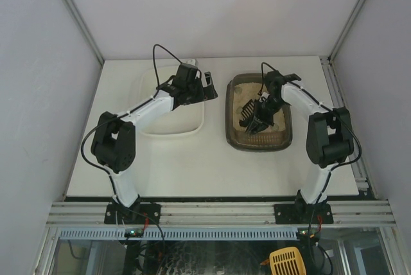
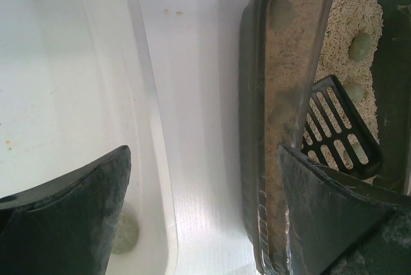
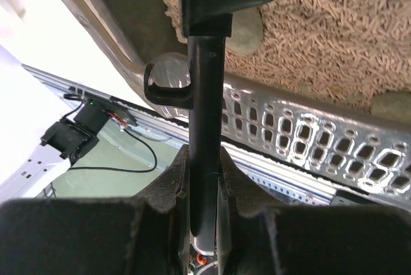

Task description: Clean the litter box

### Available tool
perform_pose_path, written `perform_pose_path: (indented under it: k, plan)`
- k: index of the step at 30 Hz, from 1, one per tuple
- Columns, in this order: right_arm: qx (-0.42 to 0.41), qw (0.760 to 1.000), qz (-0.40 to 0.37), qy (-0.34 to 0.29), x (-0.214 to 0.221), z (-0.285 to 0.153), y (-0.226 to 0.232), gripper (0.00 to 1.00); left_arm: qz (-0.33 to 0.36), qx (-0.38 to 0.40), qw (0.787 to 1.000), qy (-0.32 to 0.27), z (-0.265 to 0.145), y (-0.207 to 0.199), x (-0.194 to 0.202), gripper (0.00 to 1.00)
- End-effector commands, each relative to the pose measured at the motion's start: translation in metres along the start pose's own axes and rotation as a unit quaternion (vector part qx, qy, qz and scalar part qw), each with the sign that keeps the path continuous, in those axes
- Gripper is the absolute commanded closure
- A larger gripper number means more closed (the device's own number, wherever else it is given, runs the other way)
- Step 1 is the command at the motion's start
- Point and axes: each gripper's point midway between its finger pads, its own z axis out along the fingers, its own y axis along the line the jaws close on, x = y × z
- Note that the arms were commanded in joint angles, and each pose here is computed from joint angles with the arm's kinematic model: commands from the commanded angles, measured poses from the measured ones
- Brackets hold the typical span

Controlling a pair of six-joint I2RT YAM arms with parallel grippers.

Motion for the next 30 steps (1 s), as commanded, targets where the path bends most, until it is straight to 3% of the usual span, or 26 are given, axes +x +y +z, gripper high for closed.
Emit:
perform_pose_path:
  k: [1,11,22,30]
  plan:
    - [-0.048,0.998,0.005,-0.029,-0.025,0.003,0.017,1.00,-0.003,0.014,0.999,-0.034,-0.014,-0.009,-0.019,0.00]
    - [-0.137,0.986,0.011,-0.097,-0.046,-0.001,0.016,1.00,0.000,0.007,1.000,-0.030,-0.014,-0.005,-0.016,0.00]
    - [-0.232,0.955,-0.011,-0.183,-0.013,-0.032,0.002,1.00,0.023,-0.010,0.999,-0.025,-0.025,0.007,-0.008,0.00]
    - [-0.360,0.891,-0.073,-0.267,0.004,-0.036,0.013,1.00,0.055,-0.033,0.997,-0.038,-0.038,0.024,-0.008,0.00]
